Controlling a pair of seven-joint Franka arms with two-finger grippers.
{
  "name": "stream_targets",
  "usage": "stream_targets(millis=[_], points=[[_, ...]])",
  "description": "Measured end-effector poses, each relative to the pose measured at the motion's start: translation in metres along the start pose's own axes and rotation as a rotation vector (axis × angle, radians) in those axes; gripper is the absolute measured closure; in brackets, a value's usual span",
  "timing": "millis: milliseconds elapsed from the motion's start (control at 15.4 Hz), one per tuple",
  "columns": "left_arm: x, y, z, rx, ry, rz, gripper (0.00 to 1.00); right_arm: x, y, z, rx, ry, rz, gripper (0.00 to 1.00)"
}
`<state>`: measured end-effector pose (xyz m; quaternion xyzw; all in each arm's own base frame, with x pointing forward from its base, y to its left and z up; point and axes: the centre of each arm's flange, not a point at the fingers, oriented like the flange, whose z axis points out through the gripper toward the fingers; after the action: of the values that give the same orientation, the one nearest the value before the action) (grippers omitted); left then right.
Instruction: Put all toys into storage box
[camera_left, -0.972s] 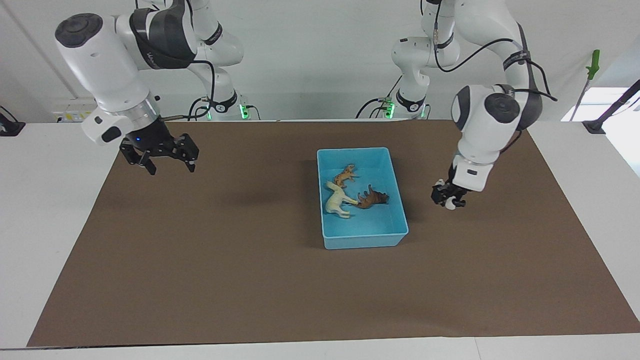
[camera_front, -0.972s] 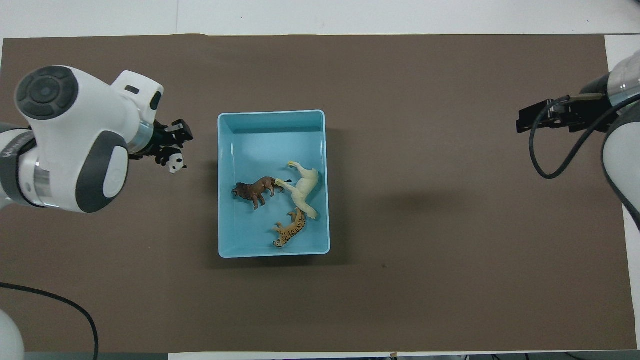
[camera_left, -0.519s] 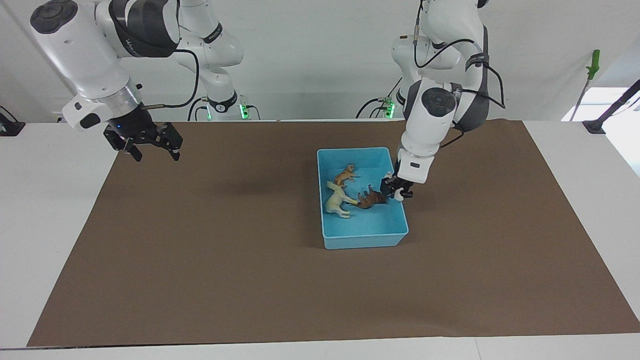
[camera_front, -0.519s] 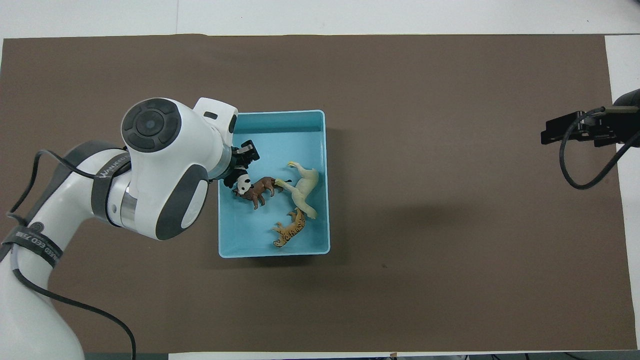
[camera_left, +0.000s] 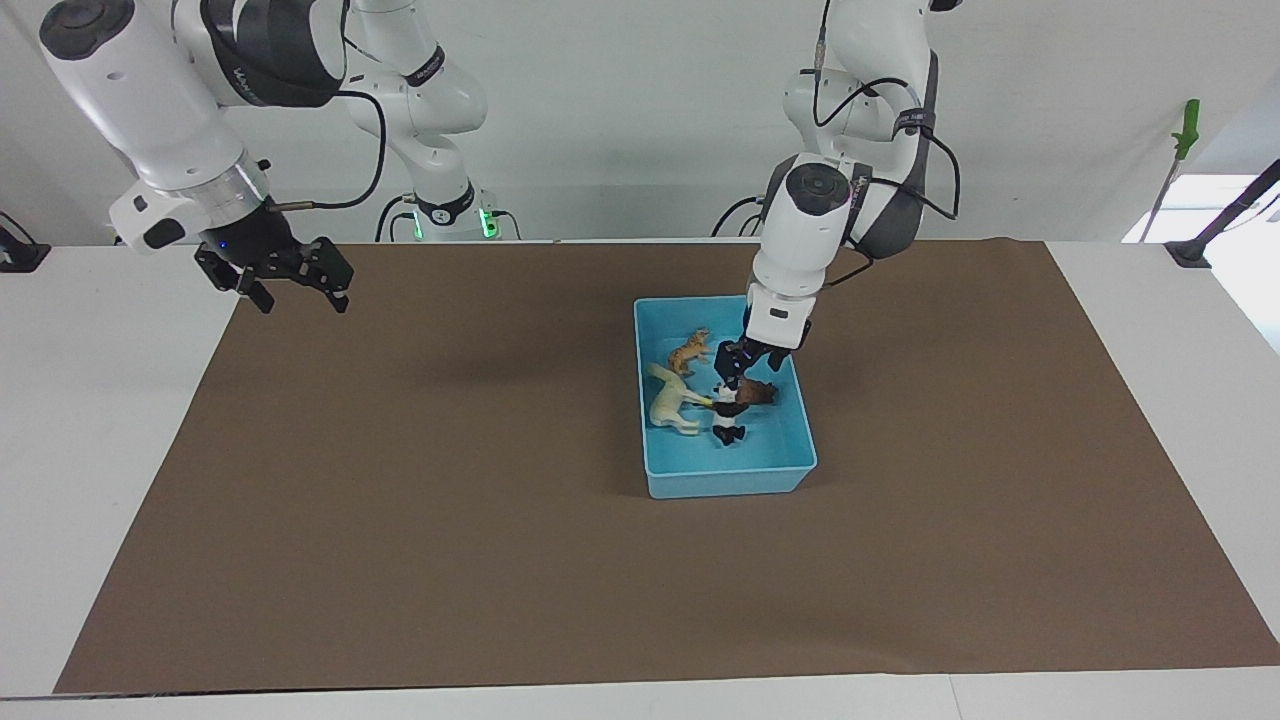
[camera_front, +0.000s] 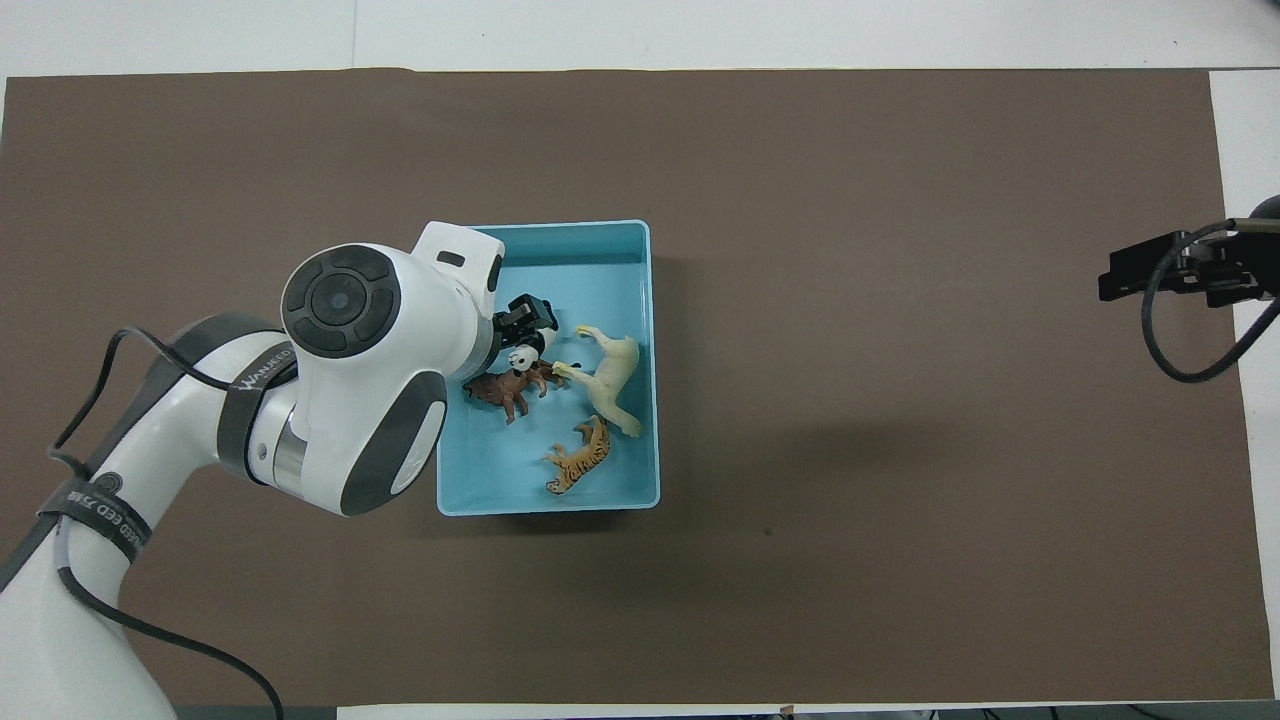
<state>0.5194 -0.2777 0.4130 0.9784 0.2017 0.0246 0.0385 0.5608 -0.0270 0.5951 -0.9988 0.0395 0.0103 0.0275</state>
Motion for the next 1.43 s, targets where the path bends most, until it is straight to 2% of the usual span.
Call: stream_targets(millis=[194, 389, 713, 972, 1426], points=[[0.034, -0.037, -0.037, 0.005, 0.011, -0.017, 0.0, -0.002, 0.0, -0.006, 0.0, 0.002, 0.0, 0.0], [0.075, -0.101, -0.08, 0.034, -0.003, 0.04, 0.0, -0.002, 0.0, -0.005, 0.0, 0.001, 0.0, 0.0], [0.104, -0.179, -0.138, 0.07, -0.074, 0.293, 0.0, -0.001, 0.009, -0.006, -0.073, 0.001, -0.061, 0.0], [0.108, -0.191, -0.146, 0.076, -0.105, 0.42, 0.0, -0.001, 0.009, -0.004, -0.079, -0.002, -0.068, 0.0], [0.123, -0.192, -0.166, 0.072, -0.115, 0.493, 0.0, -0.002, 0.008, -0.001, -0.079, -0.011, -0.072, 0.0]])
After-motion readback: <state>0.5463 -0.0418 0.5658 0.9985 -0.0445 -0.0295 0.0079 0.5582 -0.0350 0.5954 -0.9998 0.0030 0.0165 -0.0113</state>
